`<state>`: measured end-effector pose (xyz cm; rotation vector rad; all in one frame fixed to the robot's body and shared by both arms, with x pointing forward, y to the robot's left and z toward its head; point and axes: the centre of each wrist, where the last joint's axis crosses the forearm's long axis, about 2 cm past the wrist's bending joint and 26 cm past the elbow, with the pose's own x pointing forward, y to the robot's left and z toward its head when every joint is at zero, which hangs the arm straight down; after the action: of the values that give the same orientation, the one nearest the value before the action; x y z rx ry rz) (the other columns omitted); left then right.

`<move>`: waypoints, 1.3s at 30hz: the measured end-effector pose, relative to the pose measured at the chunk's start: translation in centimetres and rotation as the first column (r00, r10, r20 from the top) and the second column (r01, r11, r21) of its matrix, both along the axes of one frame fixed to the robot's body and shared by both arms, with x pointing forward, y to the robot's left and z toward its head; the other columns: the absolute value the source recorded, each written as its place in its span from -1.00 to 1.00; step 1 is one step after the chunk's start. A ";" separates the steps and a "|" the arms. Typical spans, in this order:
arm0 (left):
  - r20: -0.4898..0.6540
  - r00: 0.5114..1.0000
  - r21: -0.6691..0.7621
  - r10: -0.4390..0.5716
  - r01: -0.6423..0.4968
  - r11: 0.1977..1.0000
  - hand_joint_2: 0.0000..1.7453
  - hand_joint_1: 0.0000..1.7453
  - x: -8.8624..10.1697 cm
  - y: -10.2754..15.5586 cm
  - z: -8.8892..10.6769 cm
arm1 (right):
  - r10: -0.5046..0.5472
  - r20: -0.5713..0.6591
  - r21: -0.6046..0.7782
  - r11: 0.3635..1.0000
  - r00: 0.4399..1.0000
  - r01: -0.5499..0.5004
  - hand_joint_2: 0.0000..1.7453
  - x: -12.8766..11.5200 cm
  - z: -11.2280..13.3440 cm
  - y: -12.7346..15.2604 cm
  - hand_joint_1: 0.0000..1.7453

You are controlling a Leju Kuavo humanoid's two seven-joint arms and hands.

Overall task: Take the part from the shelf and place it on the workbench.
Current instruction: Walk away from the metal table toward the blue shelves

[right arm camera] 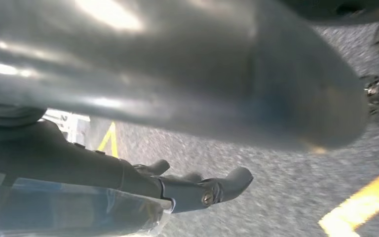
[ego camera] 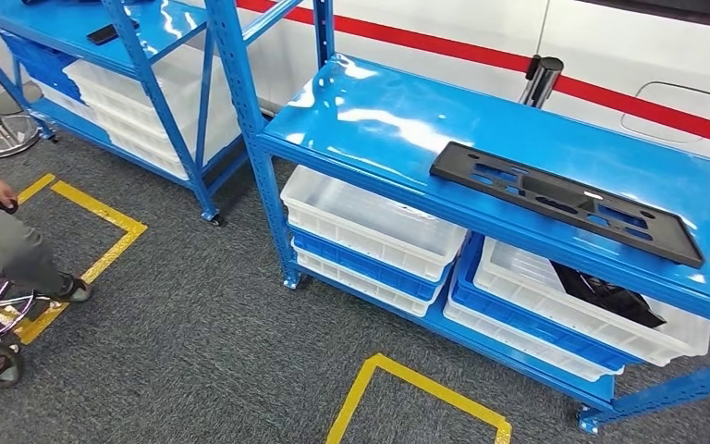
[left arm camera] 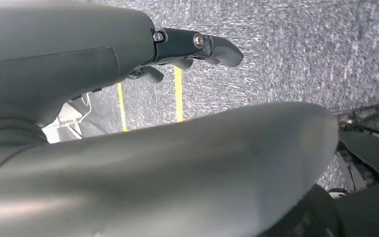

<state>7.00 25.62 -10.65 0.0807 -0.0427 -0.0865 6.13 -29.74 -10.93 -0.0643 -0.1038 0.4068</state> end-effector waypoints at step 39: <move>0.069 0.996 -0.027 -0.050 0.052 0.998 1.00 -1.00 0.5 0.1 0.1 | -0.045 -0.038 -0.039 0.998 0.998 0.043 1.00 -0.1 0.0 0.5 -1.00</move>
<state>7.52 25.75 -10.58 0.0533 -0.1145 -0.1340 6.02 -29.23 -10.95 -0.0956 -0.0558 0.3658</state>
